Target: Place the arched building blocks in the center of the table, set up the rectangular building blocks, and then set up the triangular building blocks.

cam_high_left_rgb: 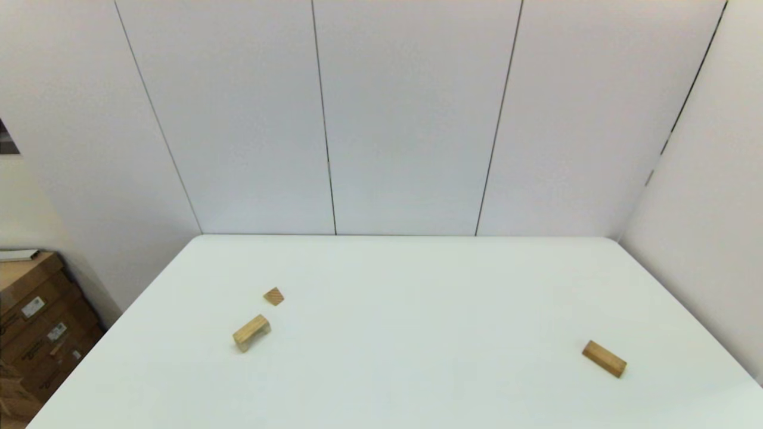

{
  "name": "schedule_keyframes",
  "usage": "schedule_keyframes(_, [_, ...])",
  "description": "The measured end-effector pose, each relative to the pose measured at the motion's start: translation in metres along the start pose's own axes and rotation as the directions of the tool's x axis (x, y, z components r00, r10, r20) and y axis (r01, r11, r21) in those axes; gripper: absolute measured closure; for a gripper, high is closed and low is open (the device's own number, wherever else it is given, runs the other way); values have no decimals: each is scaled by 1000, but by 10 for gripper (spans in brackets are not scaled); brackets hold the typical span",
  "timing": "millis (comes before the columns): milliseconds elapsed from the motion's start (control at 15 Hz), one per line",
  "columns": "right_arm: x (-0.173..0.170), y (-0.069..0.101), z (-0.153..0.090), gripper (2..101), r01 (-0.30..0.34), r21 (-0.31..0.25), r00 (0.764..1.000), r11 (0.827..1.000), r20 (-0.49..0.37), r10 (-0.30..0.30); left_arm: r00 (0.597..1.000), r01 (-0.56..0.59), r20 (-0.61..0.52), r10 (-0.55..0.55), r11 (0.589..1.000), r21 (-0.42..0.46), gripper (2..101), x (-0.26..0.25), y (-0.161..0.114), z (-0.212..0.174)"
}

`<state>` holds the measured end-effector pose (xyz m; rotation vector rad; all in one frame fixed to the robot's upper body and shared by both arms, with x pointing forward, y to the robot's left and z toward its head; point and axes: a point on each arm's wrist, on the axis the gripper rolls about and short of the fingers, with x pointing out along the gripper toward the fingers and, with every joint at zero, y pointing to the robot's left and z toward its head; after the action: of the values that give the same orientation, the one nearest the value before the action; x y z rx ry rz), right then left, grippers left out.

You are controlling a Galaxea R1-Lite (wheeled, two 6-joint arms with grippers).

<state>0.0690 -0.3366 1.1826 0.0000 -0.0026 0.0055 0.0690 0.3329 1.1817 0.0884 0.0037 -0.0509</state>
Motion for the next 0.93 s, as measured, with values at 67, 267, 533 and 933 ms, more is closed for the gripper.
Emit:
schedule_keyframes(67, [0, 0, 0, 43, 0, 0, 1000, 1000, 0, 0, 1000, 0, 0, 0, 1000, 1, 54, 0, 0, 0])
schedule_keyframes(267, [0, 0, 0, 43, 0, 0, 1000, 1000, 0, 0, 1000, 0, 0, 0, 1000, 0, 54, 0, 0, 0])
schedule_keyframes(533, [0, 0, 0, 43, 0, 0, 1000, 1000, 0, 0, 1000, 0, 0, 0, 1000, 0, 54, 0, 0, 0])
schedule_keyframes(933, [0, 0, 0, 43, 0, 0, 1000, 1000, 0, 0, 1000, 0, 0, 0, 1000, 1, 54, 0, 0, 0])
